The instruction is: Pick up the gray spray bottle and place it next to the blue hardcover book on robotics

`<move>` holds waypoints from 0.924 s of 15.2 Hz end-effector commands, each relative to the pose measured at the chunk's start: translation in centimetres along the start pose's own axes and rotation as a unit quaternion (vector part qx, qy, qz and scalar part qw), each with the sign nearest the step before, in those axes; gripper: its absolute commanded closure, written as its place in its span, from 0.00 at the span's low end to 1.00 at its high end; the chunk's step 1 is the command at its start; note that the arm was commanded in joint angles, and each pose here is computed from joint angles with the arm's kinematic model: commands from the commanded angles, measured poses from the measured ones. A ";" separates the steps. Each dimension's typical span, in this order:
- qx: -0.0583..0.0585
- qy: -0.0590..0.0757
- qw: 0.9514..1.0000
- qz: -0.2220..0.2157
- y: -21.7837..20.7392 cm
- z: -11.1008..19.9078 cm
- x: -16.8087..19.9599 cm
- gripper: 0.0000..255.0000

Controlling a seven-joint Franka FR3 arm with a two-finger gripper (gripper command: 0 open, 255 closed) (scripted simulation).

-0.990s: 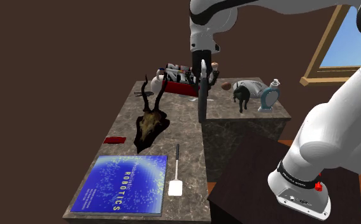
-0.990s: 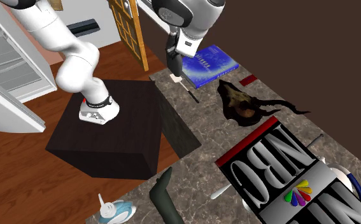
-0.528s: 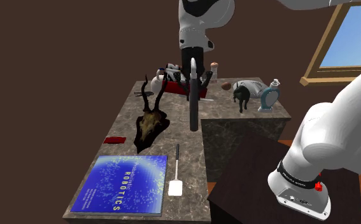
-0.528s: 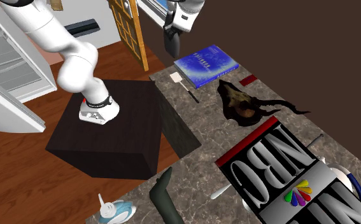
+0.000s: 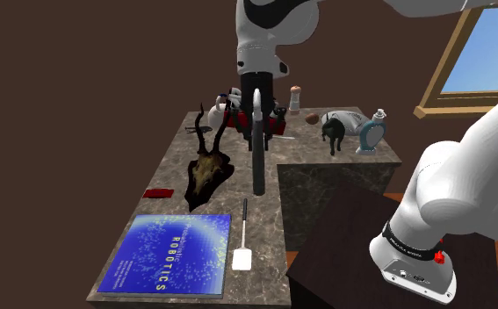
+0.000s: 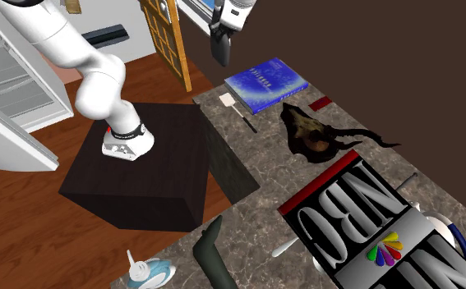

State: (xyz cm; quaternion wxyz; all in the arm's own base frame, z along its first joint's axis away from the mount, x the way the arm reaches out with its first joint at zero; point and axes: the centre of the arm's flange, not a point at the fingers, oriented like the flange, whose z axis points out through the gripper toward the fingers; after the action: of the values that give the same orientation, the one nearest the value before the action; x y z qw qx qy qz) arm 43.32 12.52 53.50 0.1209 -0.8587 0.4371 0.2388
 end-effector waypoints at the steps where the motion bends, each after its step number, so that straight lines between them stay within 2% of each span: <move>1: 0.000 0.000 1.000 0.000 0.0 0.8 0.5 1.00; 14: 0.000 0.000 1.000 0.000 -0.1 6.7 4.1 1.00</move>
State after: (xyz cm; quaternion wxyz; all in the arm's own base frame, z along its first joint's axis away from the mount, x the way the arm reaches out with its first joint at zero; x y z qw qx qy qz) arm 43.29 12.50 46.18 0.1210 -0.8585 0.4373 0.2389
